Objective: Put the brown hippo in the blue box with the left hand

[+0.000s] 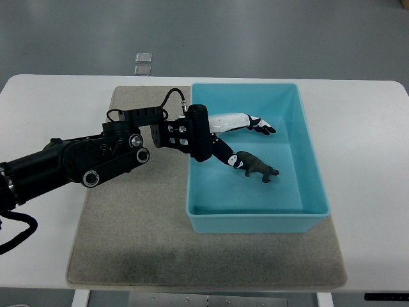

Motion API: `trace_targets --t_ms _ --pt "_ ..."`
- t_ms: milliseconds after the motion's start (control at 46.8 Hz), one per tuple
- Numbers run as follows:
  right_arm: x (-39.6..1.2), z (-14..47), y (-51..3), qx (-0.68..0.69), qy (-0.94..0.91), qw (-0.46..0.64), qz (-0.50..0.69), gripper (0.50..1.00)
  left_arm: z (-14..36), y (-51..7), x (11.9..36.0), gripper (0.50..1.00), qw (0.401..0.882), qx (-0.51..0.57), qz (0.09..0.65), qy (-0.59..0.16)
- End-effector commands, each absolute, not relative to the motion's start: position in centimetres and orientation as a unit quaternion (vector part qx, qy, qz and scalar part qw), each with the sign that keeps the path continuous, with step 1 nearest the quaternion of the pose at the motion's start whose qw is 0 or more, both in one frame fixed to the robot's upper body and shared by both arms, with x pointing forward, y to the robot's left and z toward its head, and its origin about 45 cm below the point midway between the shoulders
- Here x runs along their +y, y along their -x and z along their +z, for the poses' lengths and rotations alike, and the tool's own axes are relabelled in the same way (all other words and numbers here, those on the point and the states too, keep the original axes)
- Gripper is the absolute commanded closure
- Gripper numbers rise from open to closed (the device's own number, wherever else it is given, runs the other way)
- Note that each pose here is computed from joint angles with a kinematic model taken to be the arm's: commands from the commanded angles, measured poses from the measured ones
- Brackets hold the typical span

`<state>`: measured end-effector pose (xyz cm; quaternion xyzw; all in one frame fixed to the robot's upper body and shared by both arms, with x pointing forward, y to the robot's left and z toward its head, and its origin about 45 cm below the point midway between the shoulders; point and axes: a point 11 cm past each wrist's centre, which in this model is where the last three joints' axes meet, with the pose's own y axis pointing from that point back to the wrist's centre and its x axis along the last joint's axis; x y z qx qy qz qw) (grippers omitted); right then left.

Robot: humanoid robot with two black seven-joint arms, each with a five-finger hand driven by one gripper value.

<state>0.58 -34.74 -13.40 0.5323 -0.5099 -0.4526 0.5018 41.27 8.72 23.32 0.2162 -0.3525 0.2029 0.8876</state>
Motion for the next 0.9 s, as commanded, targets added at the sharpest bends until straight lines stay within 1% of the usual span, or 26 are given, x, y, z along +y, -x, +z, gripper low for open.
trace_targets --t_ms 0,171,406,449,491,534,662,748,876 --pt "-34.7 -13.4 -0.6 -0.509 -0.533 0.502 -0.453 0.564 24.0 -41.6 8.9 0.542 0.891 -0.342 0.216 -0.204" --pt "-34.7 -13.4 -0.6 -0.51 -0.533 0.501 -0.453 0.564 24.8 -42.1 9.4 0.538 0.9 -0.311 0.243 -0.182" --pt "-34.7 -13.4 -0.6 -0.509 -0.533 0.502 -0.453 0.564 26.9 -43.6 11.4 0.534 0.905 -0.268 0.298 -0.145" --pt "-34.7 -13.4 -0.6 -0.51 -0.533 0.501 -0.453 0.564 27.3 -44.0 11.8 0.531 0.905 -0.259 0.31 -0.135" --pt "-34.7 -13.4 -0.6 -0.51 -0.533 0.501 -0.453 0.564 27.8 -44.3 12.3 0.512 0.904 -0.251 0.322 -0.125" --pt "-34.7 -13.4 -0.6 -0.51 -0.532 0.502 -0.453 0.564 28.2 -44.5 12.9 0.506 0.904 -0.239 0.335 -0.113" --pt "-34.7 -13.4 -0.6 -0.51 -0.532 0.502 -0.453 0.564 29.3 -45.5 14.6 0.504 0.899 -0.208 0.379 -0.078" --pt "-34.7 -13.4 -0.6 -0.51 -0.532 0.502 -0.453 0.564 29.3 -46.1 16.2 0.504 0.891 -0.197 0.403 -0.075" --pt "-34.7 -13.4 -0.6 -0.51 -0.533 0.501 -0.453 0.564 29.4 -46.5 17.8 0.506 0.878 -0.184 0.437 -0.057"
